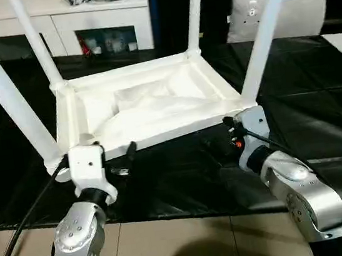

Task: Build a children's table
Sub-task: Rotate leg to tighten

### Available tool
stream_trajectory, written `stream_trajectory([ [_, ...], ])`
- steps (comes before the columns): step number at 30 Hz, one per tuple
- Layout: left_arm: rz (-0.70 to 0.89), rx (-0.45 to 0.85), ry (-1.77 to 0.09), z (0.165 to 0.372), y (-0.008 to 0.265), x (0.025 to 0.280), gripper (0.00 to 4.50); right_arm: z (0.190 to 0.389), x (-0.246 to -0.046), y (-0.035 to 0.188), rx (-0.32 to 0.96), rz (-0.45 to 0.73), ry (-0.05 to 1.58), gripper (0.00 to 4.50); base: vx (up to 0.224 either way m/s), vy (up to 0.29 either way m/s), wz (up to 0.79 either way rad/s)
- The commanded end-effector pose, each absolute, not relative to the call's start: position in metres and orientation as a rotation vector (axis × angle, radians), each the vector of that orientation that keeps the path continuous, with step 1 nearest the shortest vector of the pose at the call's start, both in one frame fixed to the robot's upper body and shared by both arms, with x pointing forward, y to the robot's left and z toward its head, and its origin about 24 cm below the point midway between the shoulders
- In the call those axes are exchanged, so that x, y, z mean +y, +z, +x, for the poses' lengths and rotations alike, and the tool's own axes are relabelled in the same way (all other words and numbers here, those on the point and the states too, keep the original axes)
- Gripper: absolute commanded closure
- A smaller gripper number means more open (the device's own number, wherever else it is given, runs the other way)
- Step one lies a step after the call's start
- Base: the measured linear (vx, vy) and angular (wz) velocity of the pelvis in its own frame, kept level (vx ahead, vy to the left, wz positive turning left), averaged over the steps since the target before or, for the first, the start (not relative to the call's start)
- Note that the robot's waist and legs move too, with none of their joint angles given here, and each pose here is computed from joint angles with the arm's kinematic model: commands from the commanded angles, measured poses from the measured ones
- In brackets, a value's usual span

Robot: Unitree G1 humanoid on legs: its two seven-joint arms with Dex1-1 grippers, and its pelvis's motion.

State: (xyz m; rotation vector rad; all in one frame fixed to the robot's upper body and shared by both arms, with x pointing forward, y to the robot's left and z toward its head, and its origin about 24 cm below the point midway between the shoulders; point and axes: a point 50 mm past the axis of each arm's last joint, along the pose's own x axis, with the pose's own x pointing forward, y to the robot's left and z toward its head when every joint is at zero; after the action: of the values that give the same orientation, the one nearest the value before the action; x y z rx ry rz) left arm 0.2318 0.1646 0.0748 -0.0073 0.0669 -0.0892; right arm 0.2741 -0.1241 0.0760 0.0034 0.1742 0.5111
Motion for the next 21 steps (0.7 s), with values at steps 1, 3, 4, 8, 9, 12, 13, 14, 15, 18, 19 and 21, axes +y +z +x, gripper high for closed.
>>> stream_trajectory([
  [1, -0.017, 0.030, 0.026, 0.231, 0.078, 0.175, 0.09, 0.274, -0.122, 0.079, 0.185, -0.004, 0.525, 0.00, 0.000, 0.000, 0.00],
  [3, -0.025, 0.018, 0.051, 0.231, 0.078, 0.178, 0.09, 0.274, -0.122, 0.079, 0.184, -0.016, 0.520, 0.00, 0.028, 0.001, 0.02],
  [4, -0.031, 0.004, 0.079, 0.231, 0.079, 0.181, 0.09, 0.273, -0.122, 0.078, 0.194, -0.013, 0.522, 0.00, 0.066, -0.003, 0.05],
  [8, -0.055, -0.038, 0.193, 0.226, 0.081, 0.192, 0.09, 0.271, -0.119, 0.076, 0.197, -0.050, 0.566, 0.00, 0.065, -0.005, 0.02],
  [9, -0.070, -0.053, 0.221, 0.224, 0.082, 0.195, 0.09, 0.270, -0.117, 0.076, 0.185, -0.068, 0.595, 0.00, 0.053, -0.010, -0.01],
  [12, -0.093, -0.083, 0.258, 0.221, 0.083, 0.200, 0.09, 0.266, -0.115, 0.076, 0.185, -0.064, 0.641, 0.00, 0.000, 0.000, 0.00],
  [13, -0.100, -0.089, 0.274, 0.220, 0.083, 0.203, 0.09, 0.264, -0.113, 0.077, 0.183, -0.034, 0.669, 0.00, 0.000, 0.000, 0.00],
  [14, -0.108, -0.087, 0.290, 0.220, 0.081, 0.207, 0.09, 0.262, -0.112, 0.079, 0.180, -0.014, 0.684, 0.00, 0.000, 0.000, 0.00],
  [15, -0.114, -0.085, 0.294, 0.220, 0.080, 0.209, 0.09, 0.262, -0.111, 0.080, 0.172, -0.008, 0.688, 0.00, 0.000, 0.000, 0.00],
  [18, -0.117, -0.080, 0.294, 0.221, 0.079, 0.211, 0.09, 0.263, -0.111, 0.082, 0.154, -0.012, 0.688, 0.00, 0.000, 0.000, 0.00],
  [19, -0.114, -0.077, 0.284, 0.223, 0.077, 0.212, 0.09, 0.264, -0.112, 0.082, 0.155, -0.009, 0.689, 0.00, 0.000, 0.000, 0.00],
  [21, -0.116, -0.071, 0.270, 0.227, 0.075, 0.215, 0.09, 0.265, -0.112, 0.081, 0.171, -0.016, 0.687, 0.00, 0.000, 0.000, 0.00],
])
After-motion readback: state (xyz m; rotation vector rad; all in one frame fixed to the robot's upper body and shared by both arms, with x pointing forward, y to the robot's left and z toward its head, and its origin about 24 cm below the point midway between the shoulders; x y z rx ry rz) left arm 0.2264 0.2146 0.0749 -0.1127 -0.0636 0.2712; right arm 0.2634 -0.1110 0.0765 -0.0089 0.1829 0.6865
